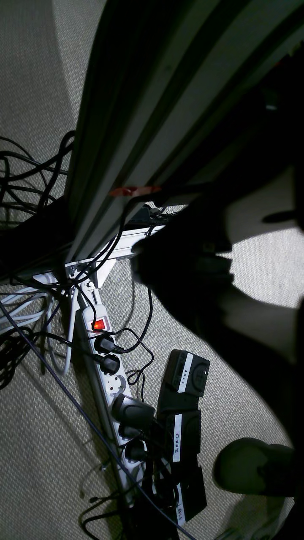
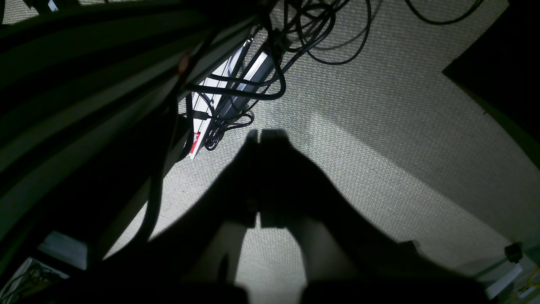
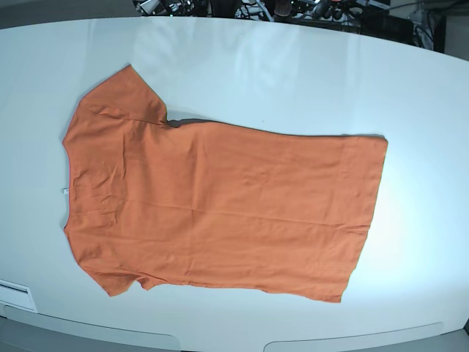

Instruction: Fold the T-shirt properly

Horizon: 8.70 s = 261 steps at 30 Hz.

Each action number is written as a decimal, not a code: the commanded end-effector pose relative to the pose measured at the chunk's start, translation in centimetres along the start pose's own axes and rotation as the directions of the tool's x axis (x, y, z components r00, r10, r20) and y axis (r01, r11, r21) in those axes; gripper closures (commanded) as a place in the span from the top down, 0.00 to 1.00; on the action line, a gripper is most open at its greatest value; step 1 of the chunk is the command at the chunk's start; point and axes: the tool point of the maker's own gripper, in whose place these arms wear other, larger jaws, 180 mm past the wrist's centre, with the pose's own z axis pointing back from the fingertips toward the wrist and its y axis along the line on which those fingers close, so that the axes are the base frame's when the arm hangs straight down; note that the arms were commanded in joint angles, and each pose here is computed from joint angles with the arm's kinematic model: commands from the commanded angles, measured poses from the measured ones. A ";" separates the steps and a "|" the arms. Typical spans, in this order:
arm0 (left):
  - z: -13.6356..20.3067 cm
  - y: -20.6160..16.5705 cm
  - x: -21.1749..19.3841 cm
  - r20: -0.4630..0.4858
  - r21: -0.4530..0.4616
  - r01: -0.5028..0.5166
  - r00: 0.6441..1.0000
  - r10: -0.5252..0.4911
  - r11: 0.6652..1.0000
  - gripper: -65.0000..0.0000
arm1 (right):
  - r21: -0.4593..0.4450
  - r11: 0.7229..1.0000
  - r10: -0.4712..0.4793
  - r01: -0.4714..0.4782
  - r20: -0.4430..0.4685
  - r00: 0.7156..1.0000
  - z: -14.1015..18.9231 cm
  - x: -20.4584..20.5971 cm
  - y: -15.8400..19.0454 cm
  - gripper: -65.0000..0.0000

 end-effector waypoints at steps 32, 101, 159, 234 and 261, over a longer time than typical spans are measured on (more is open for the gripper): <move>14.6 -4.7 -13.7 -0.189 -0.265 0.248 0.934 -0.302 0.932 0.00 | 0.235 0.969 0.003 0.076 -0.320 0.947 11.1 -20.3 6.9 0.00; 28.8 15.8 28.2 0.020 0.435 0.897 -0.092 -0.996 -0.075 0.52 | -0.604 0.792 0.379 -0.083 0.382 0.843 34.2 4.1 -12.6 0.00; 28.5 13.3 29.0 0.086 0.434 0.901 -0.017 -0.996 0.022 0.00 | -0.464 0.862 0.419 -0.204 0.426 0.802 30.2 8.3 -11.6 0.00; 32.3 6.0 30.3 0.103 0.699 0.704 0.073 -0.992 0.125 0.00 | -0.687 0.722 0.510 -0.079 0.451 0.732 38.3 10.9 -18.4 0.00; 34.0 5.8 32.3 0.091 0.777 0.622 0.040 -0.995 0.095 0.00 | -0.702 0.711 0.512 0.028 0.544 0.665 40.7 13.1 -19.1 0.00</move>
